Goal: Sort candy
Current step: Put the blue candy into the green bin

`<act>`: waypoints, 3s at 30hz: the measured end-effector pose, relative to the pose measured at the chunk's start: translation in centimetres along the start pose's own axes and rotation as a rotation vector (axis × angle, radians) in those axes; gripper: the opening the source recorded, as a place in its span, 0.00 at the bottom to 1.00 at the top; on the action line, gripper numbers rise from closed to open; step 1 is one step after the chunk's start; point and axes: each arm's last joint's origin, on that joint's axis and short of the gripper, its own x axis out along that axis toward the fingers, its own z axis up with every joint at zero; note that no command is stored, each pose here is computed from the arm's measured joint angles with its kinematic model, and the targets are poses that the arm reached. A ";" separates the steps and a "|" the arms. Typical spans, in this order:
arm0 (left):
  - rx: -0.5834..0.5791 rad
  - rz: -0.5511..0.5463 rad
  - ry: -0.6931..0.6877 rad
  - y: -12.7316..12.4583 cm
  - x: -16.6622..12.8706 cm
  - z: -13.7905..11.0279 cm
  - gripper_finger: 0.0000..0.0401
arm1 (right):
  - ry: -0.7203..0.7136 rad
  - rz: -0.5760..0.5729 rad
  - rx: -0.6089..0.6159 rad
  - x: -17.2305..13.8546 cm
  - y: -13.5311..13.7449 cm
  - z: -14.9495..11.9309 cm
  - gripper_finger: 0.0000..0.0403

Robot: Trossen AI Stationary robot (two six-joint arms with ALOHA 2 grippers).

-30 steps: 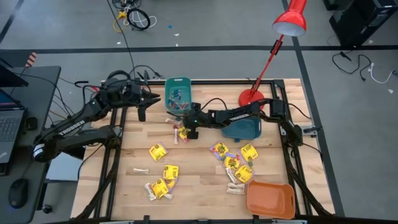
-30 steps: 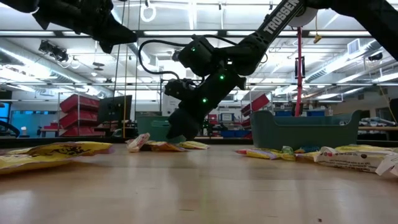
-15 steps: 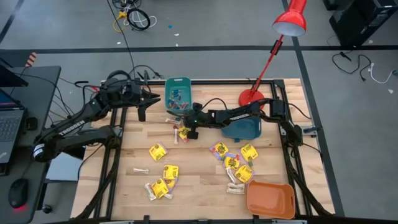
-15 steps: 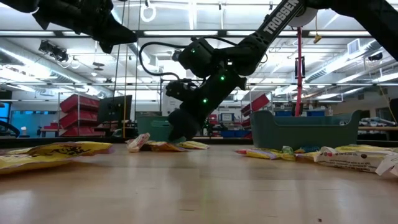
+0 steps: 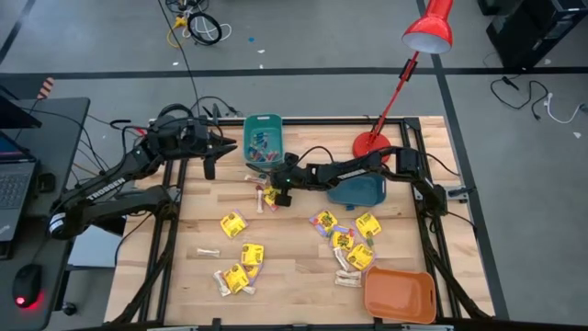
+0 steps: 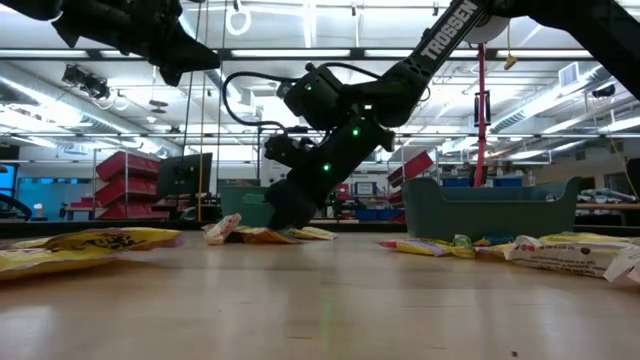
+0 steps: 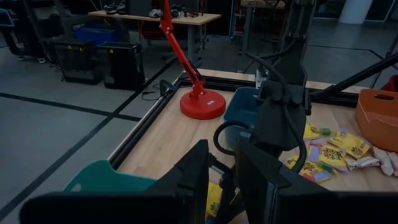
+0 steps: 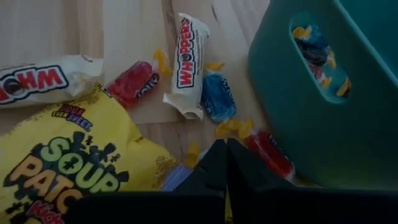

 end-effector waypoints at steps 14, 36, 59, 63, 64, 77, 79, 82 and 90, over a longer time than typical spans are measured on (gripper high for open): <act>0.000 -0.001 0.001 0.0 0.0 0.0 0.20 | 0.061 0.130 0.038 -0.9 1.3 -0.1 0.00; -0.002 -0.002 0.004 0.0 0.0 0.0 0.20 | 0.093 0.292 -0.174 -3.6 -2.2 0.7 0.13; -0.002 -0.003 0.006 0.0 0.0 -0.1 0.20 | 0.024 0.304 -0.350 -2.5 -1.7 0.5 0.36; -0.006 -0.008 0.015 0.0 0.0 -0.2 0.20 | 0.039 0.309 -0.353 -2.1 -1.6 0.1 0.36; -0.006 -0.010 0.018 -0.1 0.0 -0.2 0.20 | 0.045 0.311 -0.354 -2.1 -1.6 0.0 0.36; -0.006 -0.016 0.025 -0.1 0.0 -0.3 0.20 | 0.033 0.315 -0.348 -2.1 -1.6 0.1 0.34; -0.006 -0.016 0.025 -0.1 0.0 -0.3 0.20 | 0.037 0.316 -0.335 -1.9 -1.5 0.0 0.32; -0.006 -0.018 0.025 -0.1 0.0 -0.2 0.20 | 0.038 0.325 -0.314 -1.6 -1.4 -0.2 0.30; -0.006 -0.019 0.024 -0.2 0.0 -0.2 0.20 | 0.044 0.323 -0.274 -1.0 -1.0 -0.5 0.27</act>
